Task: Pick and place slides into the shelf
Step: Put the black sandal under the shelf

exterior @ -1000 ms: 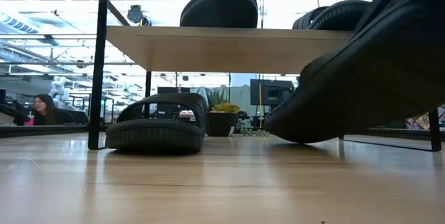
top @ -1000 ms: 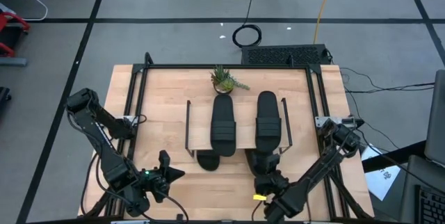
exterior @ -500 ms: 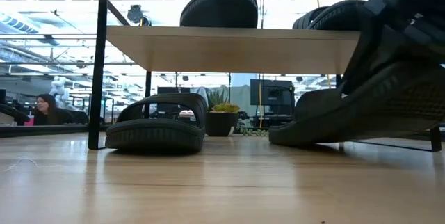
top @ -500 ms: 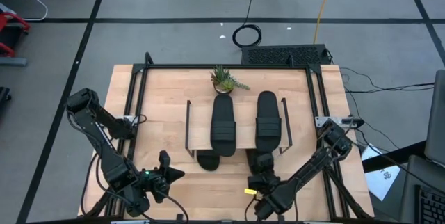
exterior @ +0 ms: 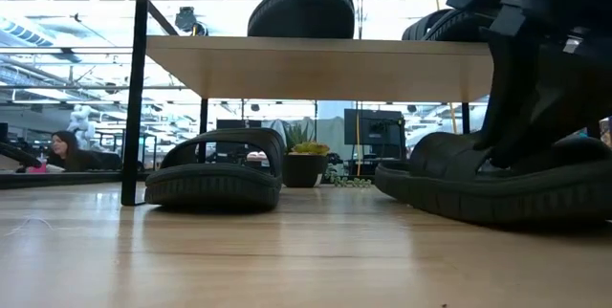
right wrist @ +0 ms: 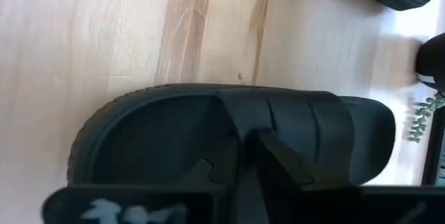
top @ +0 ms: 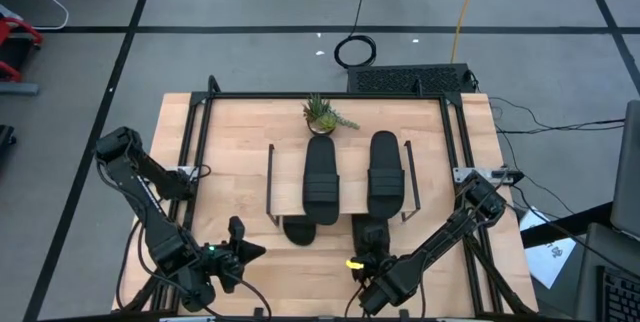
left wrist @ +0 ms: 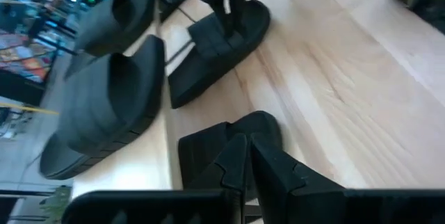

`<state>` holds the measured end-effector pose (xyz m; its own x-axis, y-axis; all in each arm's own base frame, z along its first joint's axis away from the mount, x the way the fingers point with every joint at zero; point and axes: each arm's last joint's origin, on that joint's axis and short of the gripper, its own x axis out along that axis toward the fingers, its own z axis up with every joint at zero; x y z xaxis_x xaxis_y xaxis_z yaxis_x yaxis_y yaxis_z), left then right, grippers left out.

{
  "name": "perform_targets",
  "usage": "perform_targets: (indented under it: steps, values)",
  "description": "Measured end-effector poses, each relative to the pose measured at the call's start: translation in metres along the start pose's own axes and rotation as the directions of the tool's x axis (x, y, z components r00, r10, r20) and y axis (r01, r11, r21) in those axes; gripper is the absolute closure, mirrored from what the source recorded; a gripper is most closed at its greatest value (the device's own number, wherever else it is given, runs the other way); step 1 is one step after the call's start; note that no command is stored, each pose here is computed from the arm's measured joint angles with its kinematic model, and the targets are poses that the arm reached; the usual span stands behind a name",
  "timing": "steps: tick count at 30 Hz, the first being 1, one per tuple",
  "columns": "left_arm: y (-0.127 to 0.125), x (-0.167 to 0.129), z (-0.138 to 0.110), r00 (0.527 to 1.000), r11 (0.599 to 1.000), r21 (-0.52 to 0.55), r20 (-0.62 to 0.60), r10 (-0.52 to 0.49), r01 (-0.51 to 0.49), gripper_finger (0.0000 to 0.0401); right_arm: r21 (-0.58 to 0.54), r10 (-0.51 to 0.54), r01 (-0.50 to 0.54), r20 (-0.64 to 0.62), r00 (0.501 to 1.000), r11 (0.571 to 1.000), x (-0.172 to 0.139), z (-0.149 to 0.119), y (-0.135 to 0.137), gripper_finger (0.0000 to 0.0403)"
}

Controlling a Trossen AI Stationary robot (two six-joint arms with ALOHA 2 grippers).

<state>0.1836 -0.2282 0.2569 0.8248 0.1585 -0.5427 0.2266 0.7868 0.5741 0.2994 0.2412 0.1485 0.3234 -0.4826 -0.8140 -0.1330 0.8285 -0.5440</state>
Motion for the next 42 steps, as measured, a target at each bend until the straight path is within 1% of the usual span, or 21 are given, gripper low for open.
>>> perform_targets:
  steps: [3, 5, 8, 11, 17, 20, 21, 23, 25, 28, 29, 30, 32, 34, 37, 42]
  values:
    - [-0.001, 0.0, 0.0, 0.999, 0.999, -0.002, -0.006, -0.043, 0.043, 0.0375, -0.001, -0.028, 0.028, 0.019, 0.999, 1.0, 0.0, 0.001, 0.0, 0.0351]
    - [-0.002, 0.0, 0.0, 0.999, 0.999, -0.005, -0.008, -0.054, 0.053, 0.0375, 0.002, -0.028, 0.028, 0.026, 0.999, 1.0, -0.002, 0.001, -0.002, 0.0348]
    - [-0.002, 0.0, 0.0, 0.998, 0.998, -0.013, -0.008, -0.062, 0.062, 0.0375, 0.048, -0.018, 0.016, 0.053, 0.998, 0.999, -0.008, 0.003, -0.006, 0.0337]
    - [-0.002, 0.0, 0.0, 0.998, 0.998, -0.012, -0.009, -0.064, 0.064, 0.0375, 0.076, -0.019, 0.012, 0.093, 0.995, 0.997, -0.016, 0.005, -0.012, 0.031]
    - [-0.002, 0.0, 0.0, 0.998, 0.998, -0.012, -0.009, -0.066, 0.066, 0.0375, 0.117, 0.017, -0.038, 0.17, 0.985, 0.992, -0.037, 0.007, -0.021, 0.0246]
    - [-0.002, 0.0, 0.0, 0.998, 0.998, -0.013, -0.009, -0.066, 0.066, 0.0375, 0.122, 0.04, -0.068, 0.217, 0.975, 0.99, -0.05, 0.006, -0.021, 0.0237]
    - [-0.002, 0.0, 0.0, 0.998, 0.998, -0.013, -0.009, -0.066, 0.066, 0.0375, 0.118, 0.052, -0.082, 0.239, 0.97, 0.99, -0.055, 0.005, -0.02, 0.0241]
    - [-0.002, 0.0, 0.0, 0.998, 0.998, -0.013, -0.009, -0.067, 0.067, 0.0375, 0.084, 0.103, -0.131, 0.278, 0.955, 0.988, -0.066, 0.003, -0.013, 0.0263]
    - [-0.002, 0.0, 0.0, 0.998, 0.998, -0.013, -0.009, -0.067, 0.067, 0.0375, 0.06, 0.158, -0.185, 0.31, 0.937, 0.981, -0.074, 0.002, -0.006, 0.0299]
    - [-0.002, 0.0, 0.0, 0.998, 0.998, -0.006, -0.009, -0.067, 0.067, 0.0375, 0.037, 0.238, -0.267, 0.342, 0.909, 0.963, -0.083, 0.001, 0.004, 0.037]
    - [-0.002, 0.0, 0.0, 0.998, 0.998, 0.0, -0.009, -0.067, 0.067, 0.0375, 0.029, 0.259, -0.286, 0.347, 0.902, 0.958, -0.085, 0.001, 0.006, 0.0386]
    - [-0.002, 0.0, 0.0, 0.998, 0.998, 0.003, -0.01, -0.067, 0.067, 0.0375, 0.033, 0.268, -0.298, 0.356, 0.895, 0.954, -0.085, 0.001, 0.009, 0.0393]
    - [-0.002, 0.0, 0.0, 0.998, 0.998, 0.015, -0.009, -0.067, 0.067, 0.0375, 0.051, 0.277, -0.319, 0.376, 0.884, 0.946, -0.085, 0.003, 0.013, 0.0393]
    - [-0.002, 0.0, 0.0, 0.998, 0.997, 0.029, -0.009, -0.067, 0.067, 0.0375, 0.053, 0.311, -0.361, 0.404, 0.86, 0.931, -0.083, 0.003, 0.02, 0.0398]
    - [-0.002, 0.0, 0.0, 0.998, 0.997, 0.035, -0.007, -0.067, 0.067, 0.0375, 0.063, 0.345, -0.408, 0.426, 0.836, 0.911, -0.074, 0.001, 0.027, 0.0401]
    - [-0.002, 0.0, 0.0, 0.998, 0.997, 0.034, -0.007, -0.067, 0.067, 0.0375, 0.118, 0.331, -0.401, 0.383, 0.862, 0.908, -0.053, -0.013, 0.033, 0.0402]
